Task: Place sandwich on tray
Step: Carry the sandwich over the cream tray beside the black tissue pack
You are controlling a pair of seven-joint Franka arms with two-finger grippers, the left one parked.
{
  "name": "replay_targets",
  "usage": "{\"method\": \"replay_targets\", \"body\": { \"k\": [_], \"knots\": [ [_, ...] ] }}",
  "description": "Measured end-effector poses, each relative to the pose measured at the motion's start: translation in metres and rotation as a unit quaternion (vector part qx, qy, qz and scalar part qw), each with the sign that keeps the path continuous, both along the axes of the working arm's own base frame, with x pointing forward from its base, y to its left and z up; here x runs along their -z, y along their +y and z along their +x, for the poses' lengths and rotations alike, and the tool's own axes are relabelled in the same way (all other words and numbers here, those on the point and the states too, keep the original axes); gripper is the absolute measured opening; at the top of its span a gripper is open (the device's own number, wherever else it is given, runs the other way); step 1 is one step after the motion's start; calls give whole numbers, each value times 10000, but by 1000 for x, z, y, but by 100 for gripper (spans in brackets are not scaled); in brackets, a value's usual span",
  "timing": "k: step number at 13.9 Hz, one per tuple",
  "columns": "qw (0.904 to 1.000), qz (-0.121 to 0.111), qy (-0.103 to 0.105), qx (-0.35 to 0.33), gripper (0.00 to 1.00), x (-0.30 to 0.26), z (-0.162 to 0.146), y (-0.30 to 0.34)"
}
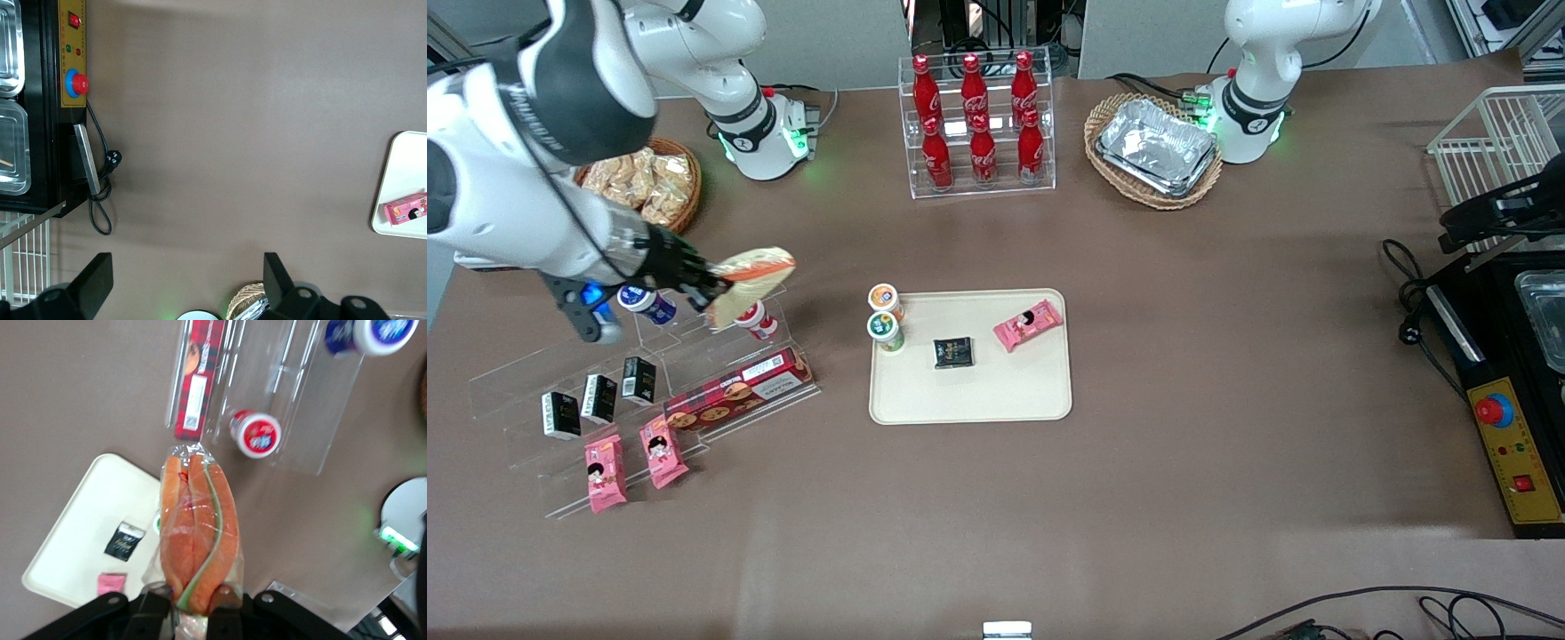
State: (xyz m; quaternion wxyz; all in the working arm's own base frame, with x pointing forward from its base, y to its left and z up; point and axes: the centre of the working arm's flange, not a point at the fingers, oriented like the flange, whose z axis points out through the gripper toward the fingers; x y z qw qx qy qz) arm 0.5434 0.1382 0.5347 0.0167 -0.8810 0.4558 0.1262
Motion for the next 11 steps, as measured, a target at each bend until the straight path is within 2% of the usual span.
{"method": "replay_targets", "body": {
  "k": [6, 11],
  "knots": [
    [9967, -42, -233, 773, 18, 30, -3, 113],
    [9900, -85, -343, 1364, 18, 65, 1, 178]
  ]
}}
